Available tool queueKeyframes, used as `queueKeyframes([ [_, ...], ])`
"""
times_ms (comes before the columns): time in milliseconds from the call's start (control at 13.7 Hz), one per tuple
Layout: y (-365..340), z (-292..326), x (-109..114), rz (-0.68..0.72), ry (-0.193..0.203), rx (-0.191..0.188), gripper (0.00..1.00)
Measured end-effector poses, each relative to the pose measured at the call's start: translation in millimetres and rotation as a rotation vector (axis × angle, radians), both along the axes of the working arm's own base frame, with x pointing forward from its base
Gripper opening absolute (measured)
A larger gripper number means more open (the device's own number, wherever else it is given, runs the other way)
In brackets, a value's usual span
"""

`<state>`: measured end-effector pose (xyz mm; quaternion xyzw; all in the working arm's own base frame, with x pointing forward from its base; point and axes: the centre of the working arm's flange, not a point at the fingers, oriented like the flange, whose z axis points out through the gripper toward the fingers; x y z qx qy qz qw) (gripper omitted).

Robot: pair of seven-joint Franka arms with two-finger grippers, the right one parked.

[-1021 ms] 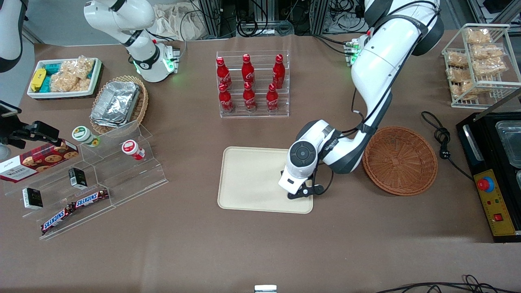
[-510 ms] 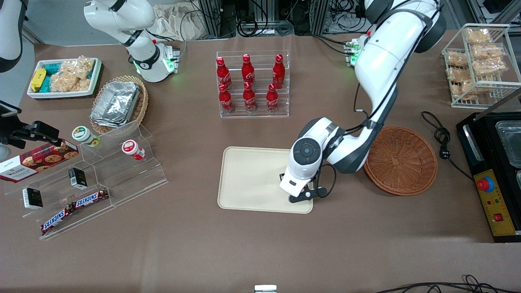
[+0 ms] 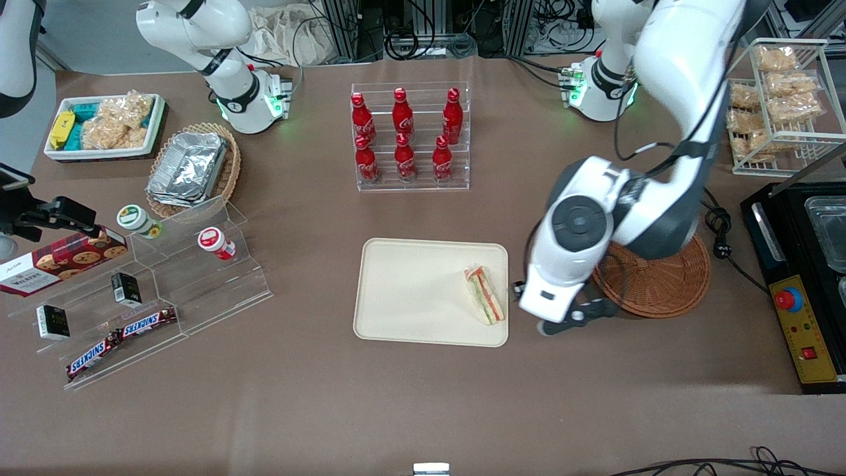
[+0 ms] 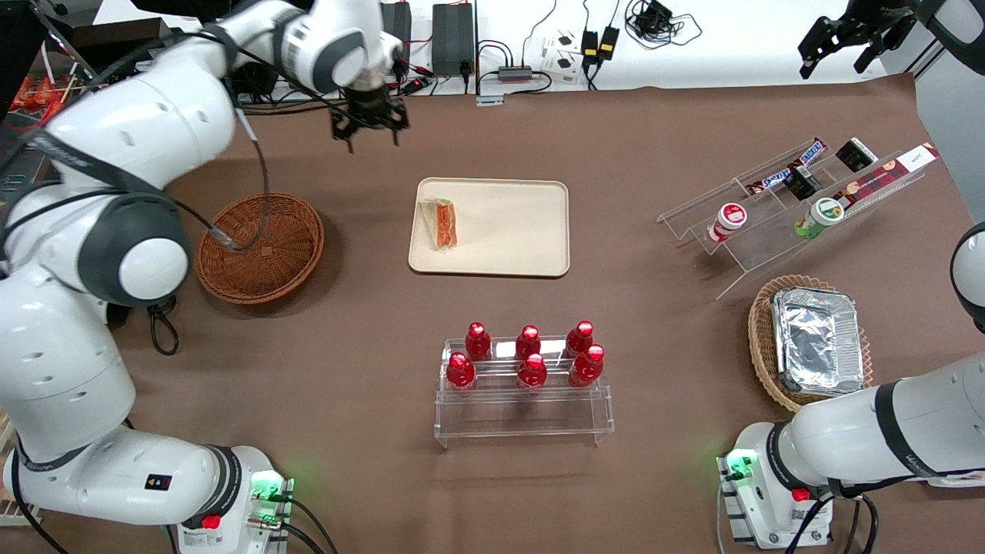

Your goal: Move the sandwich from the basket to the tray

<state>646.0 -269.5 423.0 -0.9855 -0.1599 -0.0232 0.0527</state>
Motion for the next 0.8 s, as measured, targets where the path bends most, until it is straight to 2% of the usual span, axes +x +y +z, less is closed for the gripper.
queueKeyframes([
  [73, 24, 16, 0, 0.024, -0.008, -0.002, 1.0],
  [146, 50, 33, -1, 0.045, -0.012, -0.02, 1.0],
  [292, 101, 66, -9, 0.023, -0.01, -0.079, 1.0],
  [365, 124, 79, -16, 0.012, -0.015, -0.094, 1.0],
  [583, 183, 102, -36, -0.02, -0.028, -0.123, 1.0],
  [802, 222, 100, -41, -0.083, -0.013, -0.123, 1.0],
])
